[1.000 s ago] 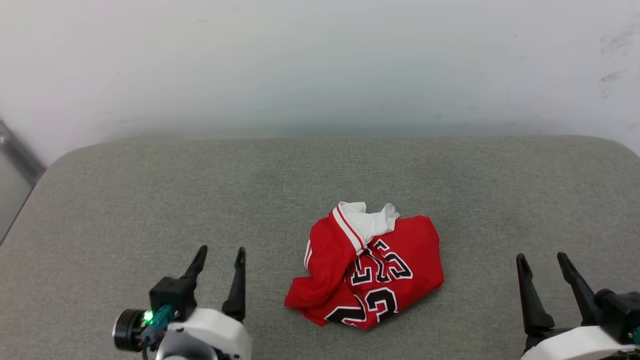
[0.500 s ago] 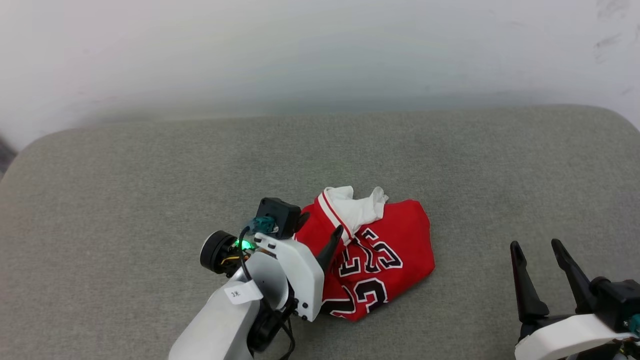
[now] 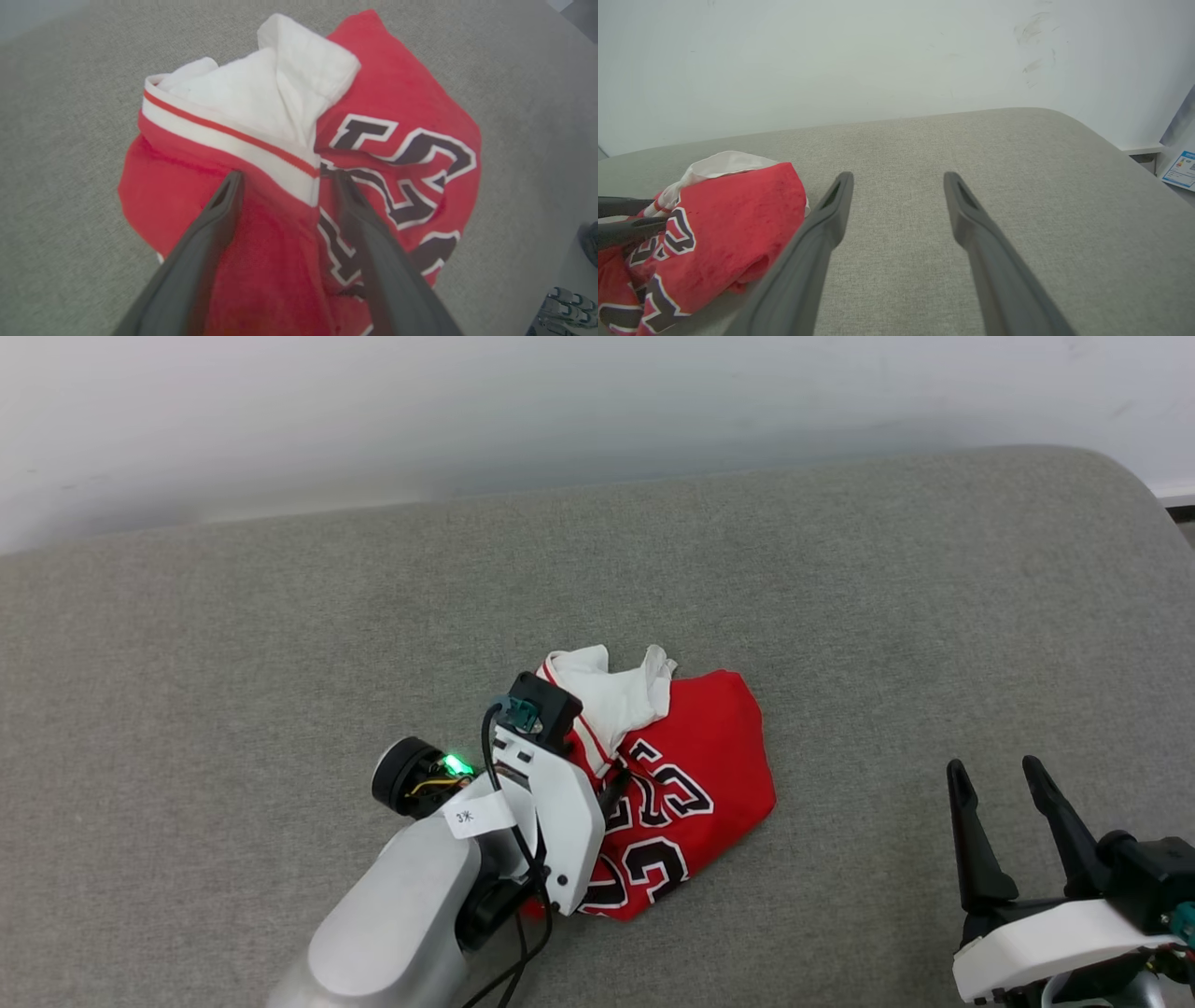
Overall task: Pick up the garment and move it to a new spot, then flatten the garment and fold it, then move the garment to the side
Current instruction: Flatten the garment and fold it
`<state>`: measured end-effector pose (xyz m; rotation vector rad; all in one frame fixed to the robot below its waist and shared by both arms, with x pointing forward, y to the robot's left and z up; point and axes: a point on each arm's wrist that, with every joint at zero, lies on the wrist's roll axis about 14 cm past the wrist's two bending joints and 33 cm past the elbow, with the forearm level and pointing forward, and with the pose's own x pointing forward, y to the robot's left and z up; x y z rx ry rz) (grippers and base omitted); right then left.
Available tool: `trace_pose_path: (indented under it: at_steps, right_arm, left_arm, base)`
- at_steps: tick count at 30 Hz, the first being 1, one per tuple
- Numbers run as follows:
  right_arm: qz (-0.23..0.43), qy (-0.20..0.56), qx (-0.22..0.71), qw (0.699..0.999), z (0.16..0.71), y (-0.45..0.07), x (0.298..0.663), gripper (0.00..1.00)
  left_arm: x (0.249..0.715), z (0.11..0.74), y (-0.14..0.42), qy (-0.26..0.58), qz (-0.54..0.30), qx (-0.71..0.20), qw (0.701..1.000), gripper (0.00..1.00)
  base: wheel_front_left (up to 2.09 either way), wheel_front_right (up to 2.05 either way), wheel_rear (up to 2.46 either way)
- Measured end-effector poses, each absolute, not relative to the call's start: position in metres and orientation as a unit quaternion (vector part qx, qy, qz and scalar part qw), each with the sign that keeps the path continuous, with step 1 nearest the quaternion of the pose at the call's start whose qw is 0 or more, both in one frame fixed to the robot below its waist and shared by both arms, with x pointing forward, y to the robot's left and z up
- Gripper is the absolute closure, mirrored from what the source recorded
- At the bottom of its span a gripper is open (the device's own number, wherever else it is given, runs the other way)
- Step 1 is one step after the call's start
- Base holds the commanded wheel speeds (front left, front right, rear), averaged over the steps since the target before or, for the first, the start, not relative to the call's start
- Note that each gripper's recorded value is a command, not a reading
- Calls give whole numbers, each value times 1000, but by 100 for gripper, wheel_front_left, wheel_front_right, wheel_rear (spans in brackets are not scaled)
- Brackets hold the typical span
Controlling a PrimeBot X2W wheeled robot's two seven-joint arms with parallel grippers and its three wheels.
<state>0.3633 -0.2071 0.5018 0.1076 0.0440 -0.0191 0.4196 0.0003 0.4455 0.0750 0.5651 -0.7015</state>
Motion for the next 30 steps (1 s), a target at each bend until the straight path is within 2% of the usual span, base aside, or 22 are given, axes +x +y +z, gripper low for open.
trace_pose_path:
  at_steps: [5, 9, 13, 16, 22, 30]
  right_arm:
    - [-12, 26, 56, 998, 498, -209, 364, 0]
    - [-9, 23, 58, 998, 499, -207, 366, 0]
    - [-1, 18, 60, 998, 502, -202, 367, 0]
    - [6, 13, 62, 998, 505, -198, 368, 0]
    - [26, 14, 64, 998, 507, -185, 371, 0]
    - [43, 14, 62, 997, 510, -174, 373, 0]
  left_arm:
    - [428, 457, 0, 245, -337, 30, 908, 100]
    - [438, 480, 10, 196, -315, 21, 928, 100]
    - [444, 505, 31, 142, -269, -9, 953, 100]
    - [437, 502, 58, 135, -217, -34, 966, 100]
    - [395, 457, 127, 192, -88, -95, 973, 100]
    - [322, 389, 159, 303, -1, -158, 940, 100]
  base:
    - [0, 0, 0]
    - [0, 0, 0]
    - [0, 0, 0]
    - [0, 0, 0]
    - [0, 0, 0]
    - [0, 0, 0]
